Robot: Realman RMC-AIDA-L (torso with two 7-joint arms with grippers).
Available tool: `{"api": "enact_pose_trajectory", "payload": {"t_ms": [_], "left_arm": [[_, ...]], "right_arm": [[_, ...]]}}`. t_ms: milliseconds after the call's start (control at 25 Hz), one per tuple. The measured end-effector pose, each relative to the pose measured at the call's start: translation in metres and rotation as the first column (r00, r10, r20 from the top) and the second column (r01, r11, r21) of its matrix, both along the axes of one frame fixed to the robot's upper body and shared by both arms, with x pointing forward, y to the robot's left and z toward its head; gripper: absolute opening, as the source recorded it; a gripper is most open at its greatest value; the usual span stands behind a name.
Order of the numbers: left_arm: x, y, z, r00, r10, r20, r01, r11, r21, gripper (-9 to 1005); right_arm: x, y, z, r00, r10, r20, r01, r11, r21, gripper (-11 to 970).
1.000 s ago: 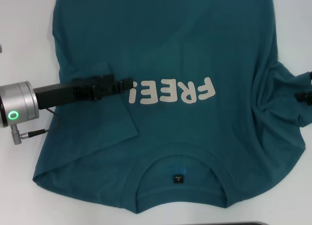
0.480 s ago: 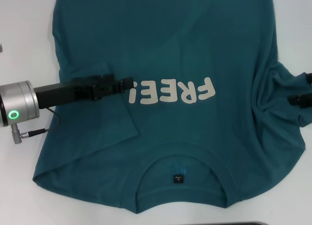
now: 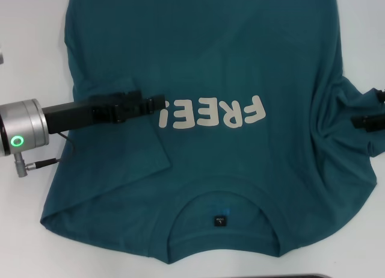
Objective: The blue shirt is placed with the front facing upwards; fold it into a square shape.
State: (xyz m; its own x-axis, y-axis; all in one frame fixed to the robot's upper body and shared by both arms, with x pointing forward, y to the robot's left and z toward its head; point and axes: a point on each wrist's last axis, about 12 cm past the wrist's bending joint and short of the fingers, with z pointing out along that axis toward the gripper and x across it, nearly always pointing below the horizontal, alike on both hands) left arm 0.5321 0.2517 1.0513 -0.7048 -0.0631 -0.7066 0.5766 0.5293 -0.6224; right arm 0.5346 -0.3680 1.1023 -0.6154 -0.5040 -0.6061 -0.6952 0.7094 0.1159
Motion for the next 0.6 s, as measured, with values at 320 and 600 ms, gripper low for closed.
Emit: {"api": "enact_pose_trajectory", "payload": {"t_ms": [320, 600], "left_arm": [[0.0004, 0.0005, 0.0005, 1.000, 0.000, 0.002, 0.000, 1.000, 0.002, 887], [0.0009, 0.0014, 0.0011, 1.000, 0.002, 0.005, -0.003, 1.000, 0.003, 888]], "right_arm": [[0.0026, -0.0055, 0.0013, 0.998, -0.056, 0.006, 0.056, 0.998, 0.000, 736], [0.0039, -0.0053, 0.0005, 0.997, -0.075, 0.005, 0.075, 0.997, -0.002, 427]]}}
